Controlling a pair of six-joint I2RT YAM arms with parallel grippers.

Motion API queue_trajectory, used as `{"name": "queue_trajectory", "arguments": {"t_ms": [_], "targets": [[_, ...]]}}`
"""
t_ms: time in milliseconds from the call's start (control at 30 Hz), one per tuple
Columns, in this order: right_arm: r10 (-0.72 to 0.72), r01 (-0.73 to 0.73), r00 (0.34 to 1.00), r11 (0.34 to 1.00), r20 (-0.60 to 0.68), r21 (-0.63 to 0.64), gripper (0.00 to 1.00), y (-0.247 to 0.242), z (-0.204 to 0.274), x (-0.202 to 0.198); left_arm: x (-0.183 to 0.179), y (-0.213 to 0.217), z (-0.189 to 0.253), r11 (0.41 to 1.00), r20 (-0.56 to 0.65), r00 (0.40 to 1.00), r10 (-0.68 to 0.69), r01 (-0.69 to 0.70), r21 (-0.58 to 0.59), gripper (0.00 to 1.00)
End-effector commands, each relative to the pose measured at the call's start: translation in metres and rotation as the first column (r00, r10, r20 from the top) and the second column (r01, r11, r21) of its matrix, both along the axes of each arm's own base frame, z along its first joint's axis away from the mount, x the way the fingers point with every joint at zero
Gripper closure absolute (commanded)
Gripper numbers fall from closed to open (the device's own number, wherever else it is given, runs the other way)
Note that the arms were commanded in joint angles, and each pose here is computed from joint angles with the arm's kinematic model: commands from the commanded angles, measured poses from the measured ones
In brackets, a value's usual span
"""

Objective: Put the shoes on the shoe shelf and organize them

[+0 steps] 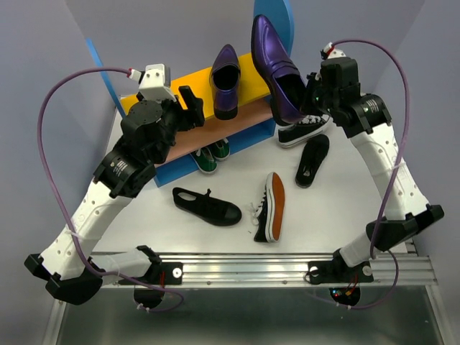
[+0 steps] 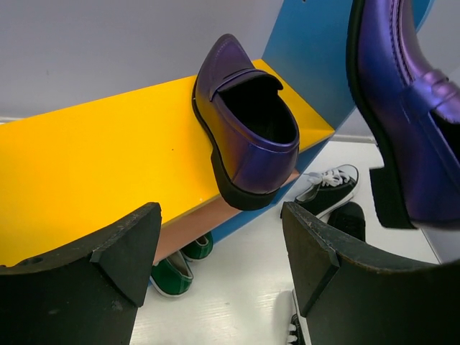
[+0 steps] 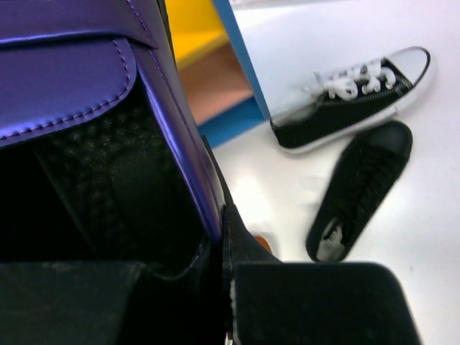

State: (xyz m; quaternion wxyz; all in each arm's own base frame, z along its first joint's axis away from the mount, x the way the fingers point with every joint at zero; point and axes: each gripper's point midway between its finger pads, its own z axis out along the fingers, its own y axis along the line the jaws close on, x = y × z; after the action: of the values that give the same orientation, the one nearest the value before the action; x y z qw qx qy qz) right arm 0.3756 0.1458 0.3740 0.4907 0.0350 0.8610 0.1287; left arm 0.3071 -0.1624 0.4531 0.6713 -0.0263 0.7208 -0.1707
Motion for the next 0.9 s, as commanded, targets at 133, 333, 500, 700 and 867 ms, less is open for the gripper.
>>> {"name": "queue_trajectory", "arguments": {"t_ms": [133,333,500,700,867], "targets": [[-0.116,0.047,0.947,0.972,0.298,0.228,0.99,0.017,0.1,0.052,-0.012,0.008,0.011,0.998,0.028,1.0,-0.002,0.003,-0.056,0.21],[-0.118,0.03,0.937,0.965,0.328,0.262,0.99,0.027,0.111,0.07,-0.013,0.013,0.011,0.998,0.028,1.0,0.013,-0.012,-0.054,0.21],[-0.135,0.041,0.936,0.959,0.324,0.28,0.99,0.033,0.106,0.087,-0.012,0.013,0.008,0.999,0.023,1.0,0.015,-0.014,-0.051,0.21],[-0.157,0.073,0.941,0.959,0.3,0.272,0.99,0.037,0.089,0.106,-0.013,0.015,0.007,0.999,0.021,1.0,0.022,-0.021,-0.046,0.21],[-0.158,0.091,0.95,0.966,0.269,0.243,0.99,0.042,0.069,0.116,-0.015,0.018,0.007,0.998,0.024,0.999,0.029,-0.027,-0.051,0.21]]}}
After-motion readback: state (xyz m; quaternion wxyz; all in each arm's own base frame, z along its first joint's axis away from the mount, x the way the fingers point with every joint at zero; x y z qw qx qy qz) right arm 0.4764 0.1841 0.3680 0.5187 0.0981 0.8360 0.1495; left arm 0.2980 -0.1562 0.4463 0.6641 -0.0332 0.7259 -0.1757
